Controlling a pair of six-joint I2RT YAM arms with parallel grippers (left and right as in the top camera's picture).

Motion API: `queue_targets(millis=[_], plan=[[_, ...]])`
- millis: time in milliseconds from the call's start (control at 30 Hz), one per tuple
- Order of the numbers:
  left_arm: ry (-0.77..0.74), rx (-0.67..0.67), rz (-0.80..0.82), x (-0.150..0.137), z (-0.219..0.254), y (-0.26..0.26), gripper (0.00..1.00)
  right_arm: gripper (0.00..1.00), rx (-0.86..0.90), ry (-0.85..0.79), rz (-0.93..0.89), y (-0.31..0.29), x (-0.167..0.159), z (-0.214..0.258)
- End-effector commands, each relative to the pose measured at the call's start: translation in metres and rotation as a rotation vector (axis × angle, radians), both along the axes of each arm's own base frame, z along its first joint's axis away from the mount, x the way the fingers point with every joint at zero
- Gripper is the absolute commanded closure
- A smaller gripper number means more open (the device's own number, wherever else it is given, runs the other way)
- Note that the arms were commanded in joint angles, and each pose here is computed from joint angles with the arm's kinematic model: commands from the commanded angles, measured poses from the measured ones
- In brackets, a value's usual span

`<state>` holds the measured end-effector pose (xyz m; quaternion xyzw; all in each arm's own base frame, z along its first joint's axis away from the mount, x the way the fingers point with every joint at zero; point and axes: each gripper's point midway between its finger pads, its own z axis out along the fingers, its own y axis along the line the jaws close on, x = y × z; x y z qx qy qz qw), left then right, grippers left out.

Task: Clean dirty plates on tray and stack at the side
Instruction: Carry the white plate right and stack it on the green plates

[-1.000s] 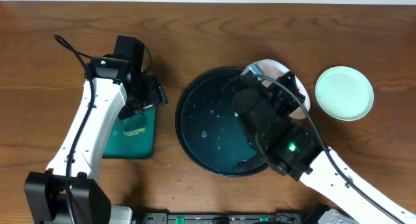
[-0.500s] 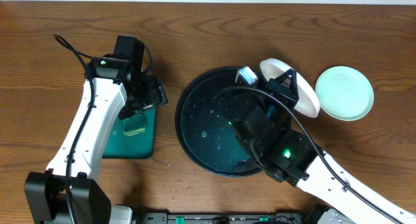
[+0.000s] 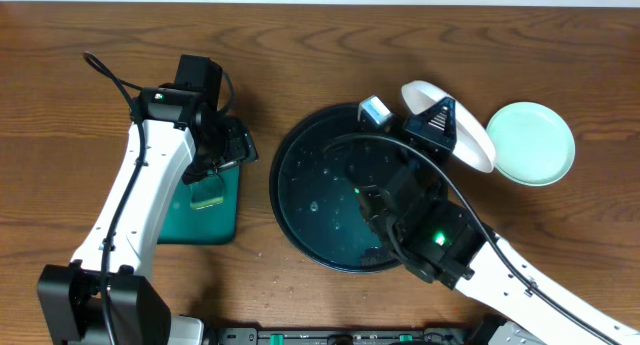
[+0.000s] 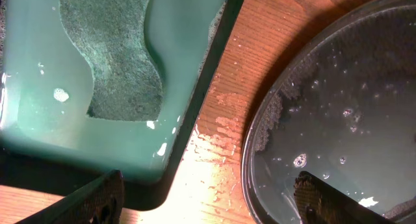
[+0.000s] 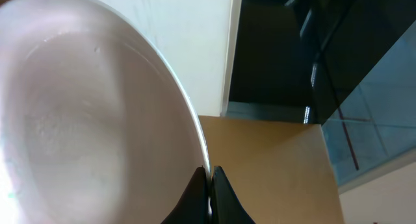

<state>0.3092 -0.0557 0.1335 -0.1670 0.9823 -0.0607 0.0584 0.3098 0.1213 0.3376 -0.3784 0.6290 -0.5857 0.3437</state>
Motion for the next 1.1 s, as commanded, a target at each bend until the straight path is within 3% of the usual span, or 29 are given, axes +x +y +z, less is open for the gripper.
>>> queue_targets(millis=[0, 167, 233, 433, 500, 600, 700, 800, 933, 1067], plan=[[-0.012, -0.001, -0.018, 0.003, 0.004, -0.001, 0.16, 0.99, -0.014, -0.008, -0.009, 0.001, -0.003, 0.008], [-0.012, -0.001, -0.019, 0.003, 0.004, -0.001, 0.16, 0.99, 0.05, -0.042, 0.001, 0.007, -0.001, 0.007], [-0.013, -0.001, -0.018, 0.003, 0.004, -0.001, 0.16, 0.99, 0.202, -0.058, 0.062, 0.018, 0.008, -0.006], [-0.013, -0.001, -0.019, 0.003, 0.003, -0.001, 0.16, 0.99, 0.254, 0.014, 0.099, 0.038, 0.007, -0.045], [-0.016, -0.001, -0.019, 0.004, 0.003, -0.001, 0.16, 0.99, 0.249, -0.052, 0.044, 0.035, 0.004, -0.041], [-0.02, -0.001, -0.022, 0.005, 0.003, -0.001, 0.16, 0.99, 0.507, -0.048, 0.072, 0.048, 0.004, -0.065], [-0.023, -0.002, -0.022, 0.006, 0.003, -0.001, 0.16, 0.99, 0.83, 0.172, 0.084, 0.067, -0.001, -0.118], [-0.024, -0.001, -0.024, 0.006, 0.003, -0.001, 0.16, 0.99, 1.162, 0.336, -0.03, 0.075, -0.008, -0.152], [-0.032, -0.002, -0.026, 0.008, 0.004, -0.002, 0.16, 0.99, 1.386, 0.406, -0.158, 0.066, -0.001, -0.166], [-0.031, -0.002, -0.026, 0.008, 0.004, -0.002, 0.16, 0.99, 1.514, 0.343, -0.31, 0.028, 0.019, -0.169]])
